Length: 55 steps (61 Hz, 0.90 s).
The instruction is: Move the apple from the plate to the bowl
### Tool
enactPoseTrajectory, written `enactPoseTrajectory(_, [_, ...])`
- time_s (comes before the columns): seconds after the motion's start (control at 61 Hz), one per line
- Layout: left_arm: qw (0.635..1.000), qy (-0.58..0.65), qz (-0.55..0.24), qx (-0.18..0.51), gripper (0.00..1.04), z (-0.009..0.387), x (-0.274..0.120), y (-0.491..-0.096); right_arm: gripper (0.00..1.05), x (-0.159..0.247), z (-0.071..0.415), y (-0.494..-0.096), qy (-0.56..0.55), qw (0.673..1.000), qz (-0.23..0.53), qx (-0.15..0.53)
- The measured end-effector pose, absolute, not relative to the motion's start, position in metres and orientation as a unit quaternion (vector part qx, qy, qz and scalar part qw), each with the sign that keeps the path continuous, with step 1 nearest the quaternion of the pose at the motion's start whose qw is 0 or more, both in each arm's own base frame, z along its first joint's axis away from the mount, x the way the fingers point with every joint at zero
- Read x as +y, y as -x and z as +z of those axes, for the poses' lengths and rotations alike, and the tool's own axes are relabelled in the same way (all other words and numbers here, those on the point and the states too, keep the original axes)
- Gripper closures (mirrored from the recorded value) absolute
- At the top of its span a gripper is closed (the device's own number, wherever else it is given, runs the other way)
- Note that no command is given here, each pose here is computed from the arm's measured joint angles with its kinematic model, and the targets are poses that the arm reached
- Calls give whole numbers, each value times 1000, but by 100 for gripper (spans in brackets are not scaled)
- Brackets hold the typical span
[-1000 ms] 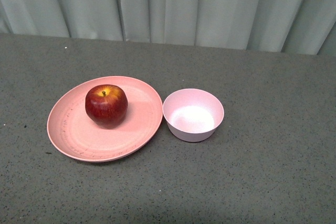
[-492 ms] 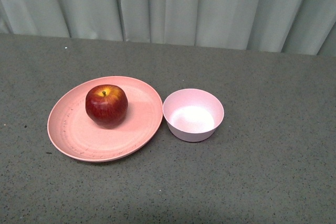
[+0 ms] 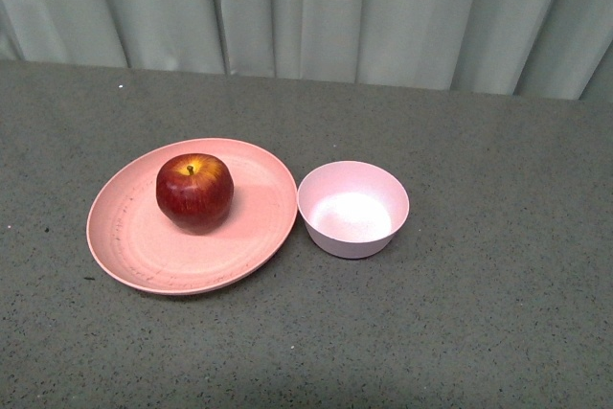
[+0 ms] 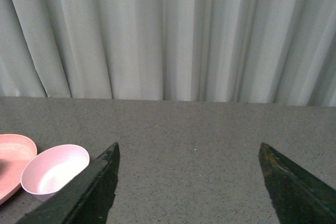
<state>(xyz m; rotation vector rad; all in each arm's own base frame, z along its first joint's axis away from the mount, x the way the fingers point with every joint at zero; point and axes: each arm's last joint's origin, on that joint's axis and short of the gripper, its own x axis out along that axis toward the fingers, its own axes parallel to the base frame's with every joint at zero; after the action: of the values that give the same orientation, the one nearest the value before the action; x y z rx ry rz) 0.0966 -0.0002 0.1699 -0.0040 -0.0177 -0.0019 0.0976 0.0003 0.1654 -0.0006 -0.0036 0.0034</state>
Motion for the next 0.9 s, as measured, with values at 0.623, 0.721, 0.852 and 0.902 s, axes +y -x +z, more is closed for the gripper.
enactPoseTrajectory(0.623, [978, 40, -49, 199, 7, 158, -19, -244, 9, 0, 165, -98, 0, 1000, 2, -2])
enactPoseTrajectory(0.721, [969, 38, -53, 239, 7, 144, -25, -275, 9, 0, 165, -98, 0, 1000, 2, -2])
enactPoseTrajectory(0.852, [963, 35, -59, 260, 7, 135, -31, -297, 9, 0, 165, -98, 0, 1000, 2, -2])
enactPoseTrajectory(0.902, [961, 34, -63, 265, 7, 133, -34, -305, 9, 0, 165, -98, 0, 1000, 2, -2])
